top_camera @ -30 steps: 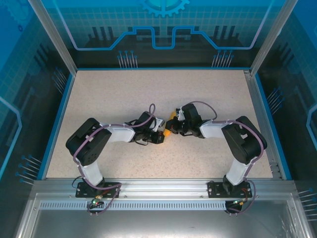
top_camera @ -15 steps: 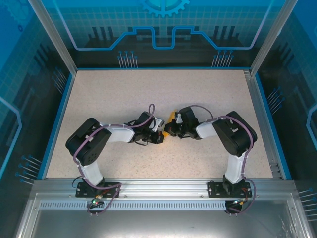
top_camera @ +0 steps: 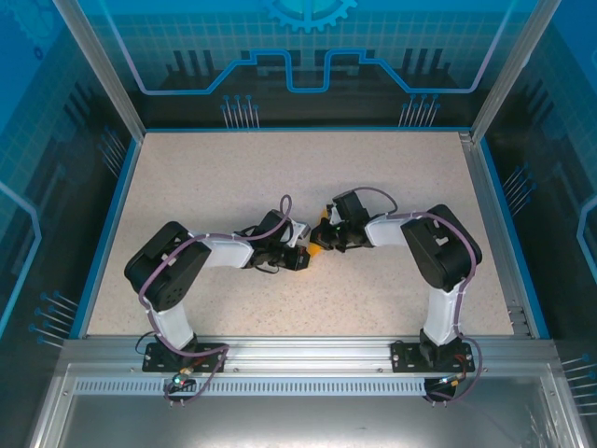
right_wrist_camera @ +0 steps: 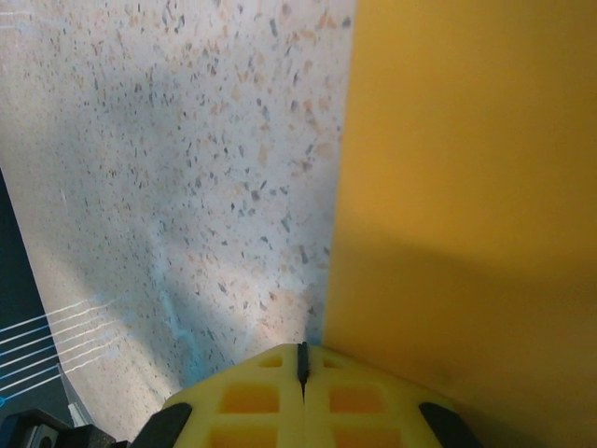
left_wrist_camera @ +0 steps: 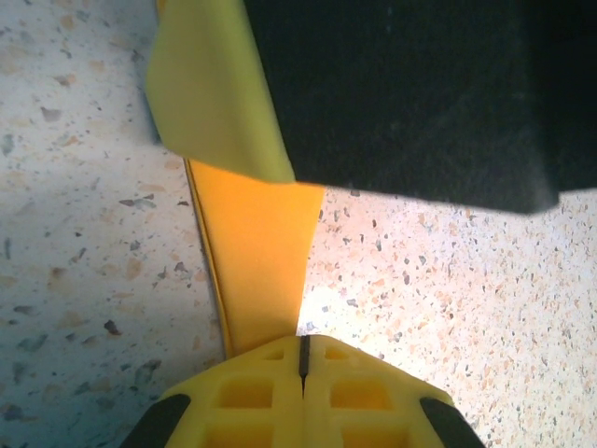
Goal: Fold a paper plane with a square sheet of paper (pick it up from the middle)
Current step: Fold the wing for the fifth time at the center of the table, then move a paper plane to the center of the table.
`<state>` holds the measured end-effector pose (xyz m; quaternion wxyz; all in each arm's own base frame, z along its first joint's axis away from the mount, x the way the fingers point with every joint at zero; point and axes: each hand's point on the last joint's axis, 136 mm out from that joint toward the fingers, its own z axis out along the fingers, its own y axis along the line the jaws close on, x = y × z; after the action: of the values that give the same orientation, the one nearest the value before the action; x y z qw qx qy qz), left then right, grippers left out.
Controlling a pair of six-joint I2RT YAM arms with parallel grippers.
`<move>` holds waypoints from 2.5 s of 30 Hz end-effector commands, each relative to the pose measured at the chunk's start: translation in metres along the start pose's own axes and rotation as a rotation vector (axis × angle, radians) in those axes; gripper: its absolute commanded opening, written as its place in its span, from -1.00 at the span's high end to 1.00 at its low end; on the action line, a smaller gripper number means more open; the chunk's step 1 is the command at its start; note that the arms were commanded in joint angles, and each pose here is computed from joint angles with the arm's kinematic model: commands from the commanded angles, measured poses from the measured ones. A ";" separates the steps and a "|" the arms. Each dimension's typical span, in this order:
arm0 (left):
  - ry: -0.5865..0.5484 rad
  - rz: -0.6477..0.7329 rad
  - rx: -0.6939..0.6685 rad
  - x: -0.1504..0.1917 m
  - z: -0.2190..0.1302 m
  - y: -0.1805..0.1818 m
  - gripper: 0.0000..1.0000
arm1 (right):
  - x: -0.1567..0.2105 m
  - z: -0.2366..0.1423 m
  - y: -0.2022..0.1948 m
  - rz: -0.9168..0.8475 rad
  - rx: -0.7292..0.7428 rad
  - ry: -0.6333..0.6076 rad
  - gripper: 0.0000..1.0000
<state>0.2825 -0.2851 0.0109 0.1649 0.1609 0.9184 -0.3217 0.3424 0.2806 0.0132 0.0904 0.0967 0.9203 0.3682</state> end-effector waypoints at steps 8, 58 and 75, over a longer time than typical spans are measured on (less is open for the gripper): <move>0.289 -0.132 -0.210 0.097 0.004 0.058 1.00 | -0.060 -0.005 -0.049 0.058 0.160 -0.108 0.97; 0.144 -0.094 -0.108 0.022 -0.027 0.002 0.81 | -0.097 -0.077 -0.020 -0.005 0.013 -0.117 0.62; 0.072 0.046 -0.213 -0.031 -0.060 -0.019 -0.05 | -0.002 -0.087 -0.019 -0.026 -0.002 -0.056 0.18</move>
<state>0.2930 -0.2664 0.0831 0.1687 0.1475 0.9434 -0.2445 0.3252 0.2026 0.0521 0.1104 0.1033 0.9236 0.3522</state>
